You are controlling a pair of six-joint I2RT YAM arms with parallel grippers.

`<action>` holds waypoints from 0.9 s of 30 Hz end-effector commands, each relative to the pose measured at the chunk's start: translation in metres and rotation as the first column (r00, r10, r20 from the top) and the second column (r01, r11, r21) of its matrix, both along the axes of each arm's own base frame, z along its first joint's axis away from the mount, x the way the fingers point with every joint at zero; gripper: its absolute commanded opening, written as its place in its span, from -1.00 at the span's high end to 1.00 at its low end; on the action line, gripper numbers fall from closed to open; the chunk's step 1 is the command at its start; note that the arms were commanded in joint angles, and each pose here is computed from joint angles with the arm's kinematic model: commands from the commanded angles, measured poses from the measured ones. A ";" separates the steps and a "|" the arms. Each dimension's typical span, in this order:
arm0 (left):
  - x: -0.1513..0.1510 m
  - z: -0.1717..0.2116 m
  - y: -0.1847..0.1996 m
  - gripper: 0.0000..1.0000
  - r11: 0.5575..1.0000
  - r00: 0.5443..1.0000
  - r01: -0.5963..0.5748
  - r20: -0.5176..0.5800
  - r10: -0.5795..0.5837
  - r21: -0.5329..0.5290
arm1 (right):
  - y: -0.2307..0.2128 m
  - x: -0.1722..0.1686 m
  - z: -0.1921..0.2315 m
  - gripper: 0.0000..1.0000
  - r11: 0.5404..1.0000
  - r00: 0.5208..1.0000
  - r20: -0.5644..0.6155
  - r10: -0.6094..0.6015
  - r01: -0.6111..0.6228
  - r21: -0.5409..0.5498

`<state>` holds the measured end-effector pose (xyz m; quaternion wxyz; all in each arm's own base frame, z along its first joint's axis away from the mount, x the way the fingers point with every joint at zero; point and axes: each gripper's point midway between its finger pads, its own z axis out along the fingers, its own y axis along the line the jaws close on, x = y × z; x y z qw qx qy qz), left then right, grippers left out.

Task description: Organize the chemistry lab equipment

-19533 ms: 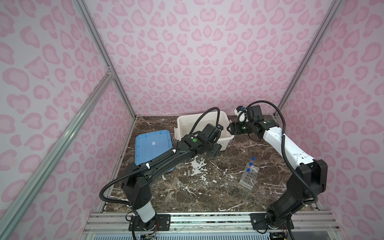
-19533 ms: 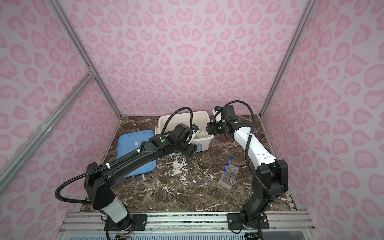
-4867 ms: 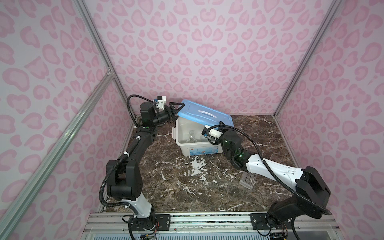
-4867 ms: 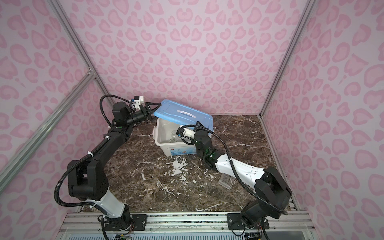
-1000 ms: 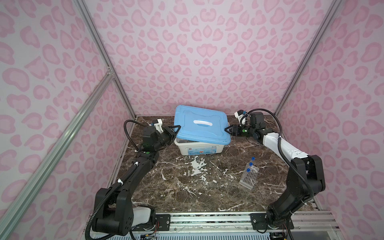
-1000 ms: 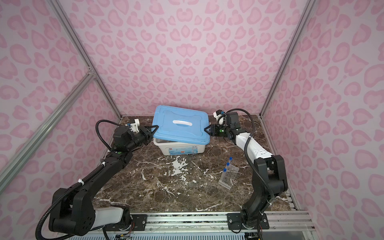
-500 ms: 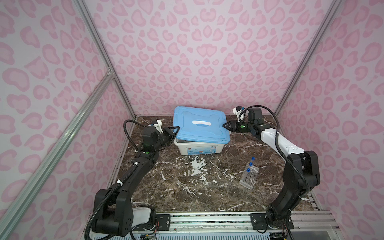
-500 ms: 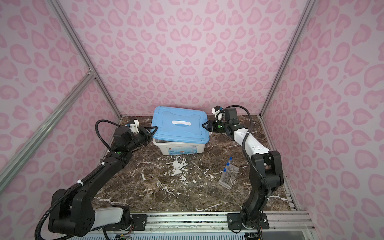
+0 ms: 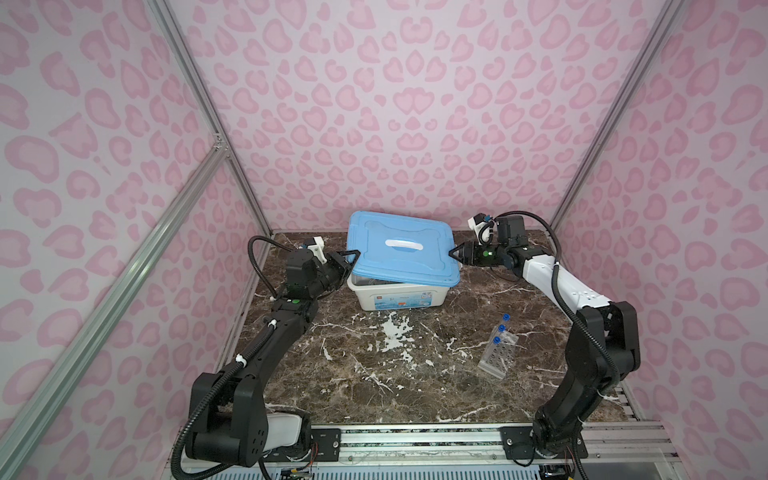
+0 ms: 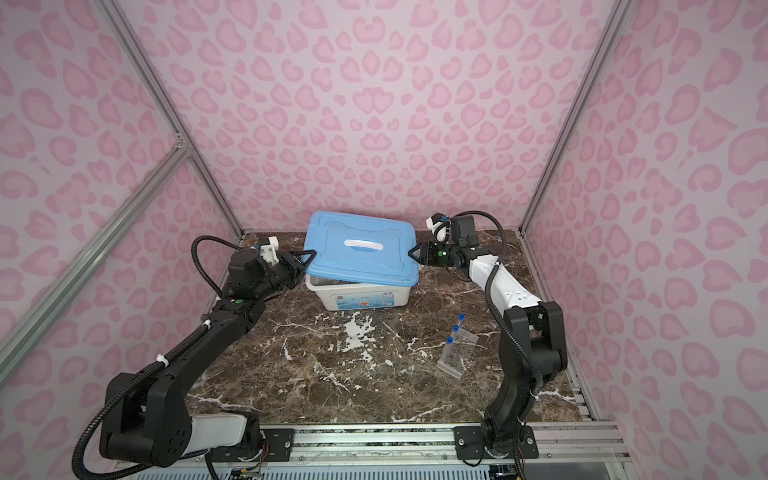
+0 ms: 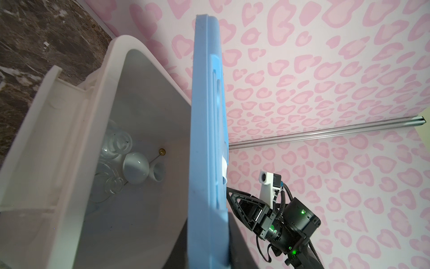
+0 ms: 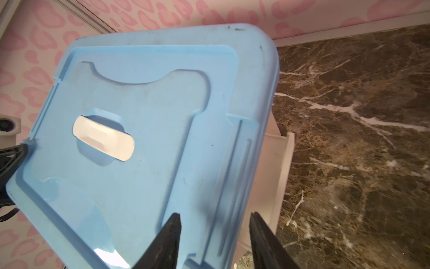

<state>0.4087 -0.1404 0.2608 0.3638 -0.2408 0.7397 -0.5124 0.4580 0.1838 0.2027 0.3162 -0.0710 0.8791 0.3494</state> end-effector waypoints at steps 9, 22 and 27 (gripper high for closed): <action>0.015 0.002 0.013 0.62 0.995 0.996 -0.081 0.046 0.079 0.058 | 0.003 -0.002 -0.013 -0.01 1.000 0.999 -0.041 0.018 -0.018 0.001; 0.003 -0.013 0.020 0.58 0.988 0.995 -0.098 0.020 0.097 0.119 | 0.015 0.000 -0.011 0.05 0.997 0.998 -0.050 0.045 -0.042 0.057; 0.000 -0.022 0.025 0.35 0.980 0.994 -0.110 -0.012 0.113 0.163 | 0.018 -0.001 -0.010 0.08 0.997 0.997 -0.049 0.053 -0.050 0.064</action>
